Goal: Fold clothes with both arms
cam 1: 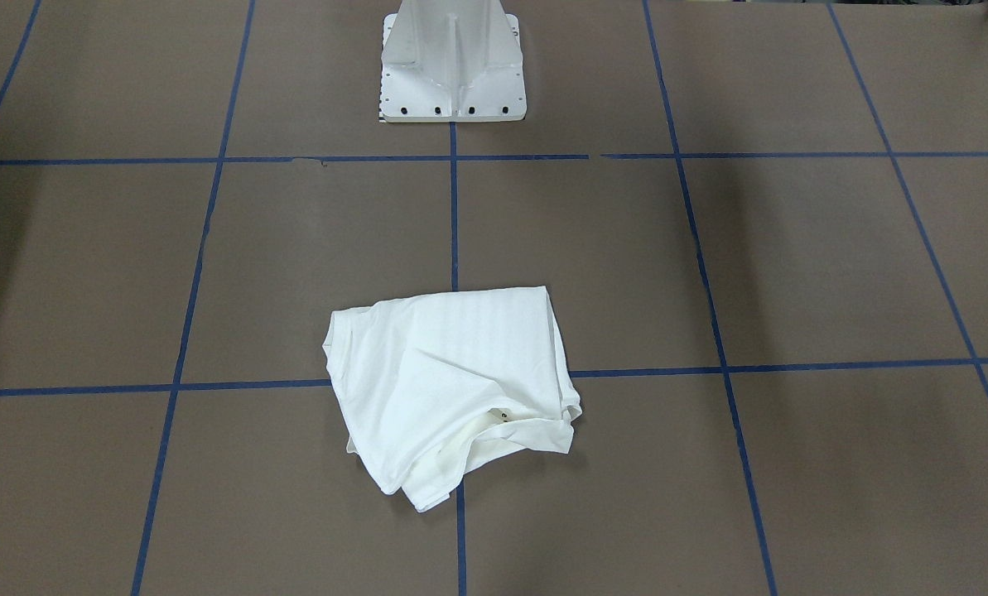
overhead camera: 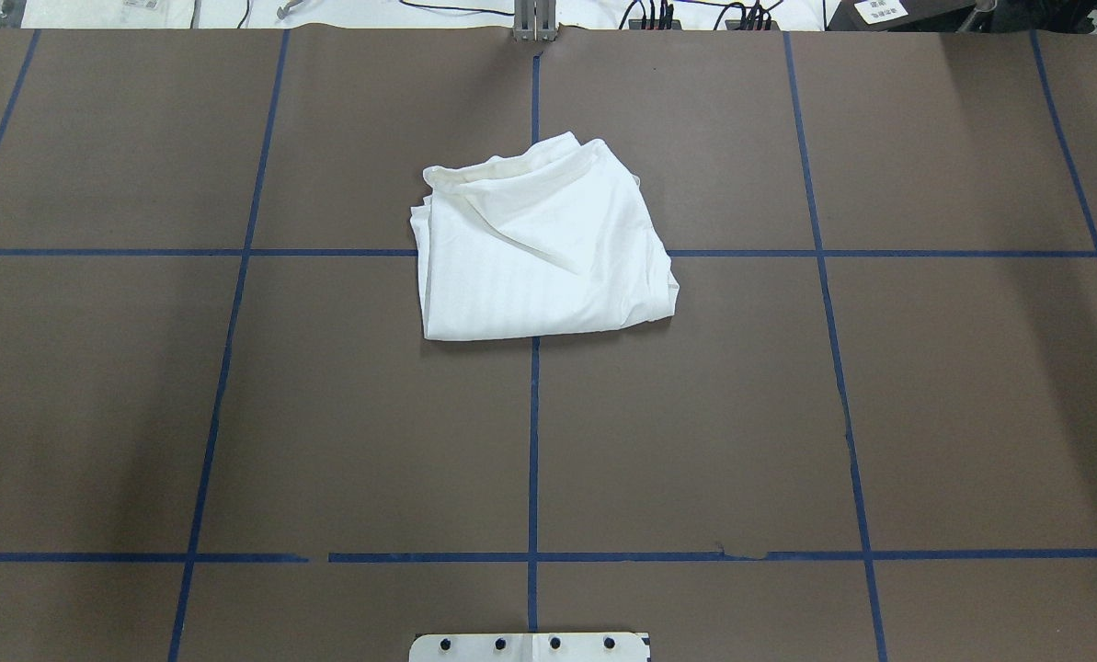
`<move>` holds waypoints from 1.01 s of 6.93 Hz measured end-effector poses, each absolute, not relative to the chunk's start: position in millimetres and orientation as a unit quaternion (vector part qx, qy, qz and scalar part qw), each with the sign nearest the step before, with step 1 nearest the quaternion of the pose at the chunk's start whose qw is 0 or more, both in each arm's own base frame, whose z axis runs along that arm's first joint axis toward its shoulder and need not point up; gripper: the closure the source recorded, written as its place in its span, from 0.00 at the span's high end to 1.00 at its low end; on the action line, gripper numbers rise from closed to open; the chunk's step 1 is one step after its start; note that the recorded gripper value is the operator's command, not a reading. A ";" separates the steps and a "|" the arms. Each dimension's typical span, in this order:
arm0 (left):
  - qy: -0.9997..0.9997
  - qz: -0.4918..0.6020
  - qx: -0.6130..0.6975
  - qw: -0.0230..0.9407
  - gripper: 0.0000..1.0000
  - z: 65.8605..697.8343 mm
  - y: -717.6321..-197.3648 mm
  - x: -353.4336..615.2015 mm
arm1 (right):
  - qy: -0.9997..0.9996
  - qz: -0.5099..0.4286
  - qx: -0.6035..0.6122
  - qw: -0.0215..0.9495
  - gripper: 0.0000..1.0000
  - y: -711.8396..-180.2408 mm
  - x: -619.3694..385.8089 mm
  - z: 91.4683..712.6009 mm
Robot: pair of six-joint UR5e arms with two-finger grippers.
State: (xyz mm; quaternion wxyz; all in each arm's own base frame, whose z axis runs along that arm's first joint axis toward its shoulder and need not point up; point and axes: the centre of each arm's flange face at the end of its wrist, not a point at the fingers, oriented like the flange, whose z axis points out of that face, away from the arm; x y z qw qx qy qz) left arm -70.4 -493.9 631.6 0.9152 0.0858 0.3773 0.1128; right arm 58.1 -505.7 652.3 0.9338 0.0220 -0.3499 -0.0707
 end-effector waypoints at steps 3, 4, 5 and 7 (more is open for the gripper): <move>0.380 0.117 0.086 0.914 1.00 629.8 -492.7 -68.5 | -0.347 -0.070 0.019 0.935 1.00 -493.2 59.1 664.9; 0.379 0.118 0.089 0.914 1.00 627.8 -493.0 -68.6 | -0.347 -0.070 0.019 0.935 1.00 -489.6 59.2 669.9; 0.378 0.118 0.089 0.914 1.00 626.6 -492.5 -68.6 | -0.347 -0.069 0.018 0.935 1.00 -486.0 59.4 674.0; 0.378 0.117 0.091 0.914 1.00 624.1 -492.1 -68.7 | -0.346 -0.070 0.021 0.935 1.00 -483.4 59.5 677.2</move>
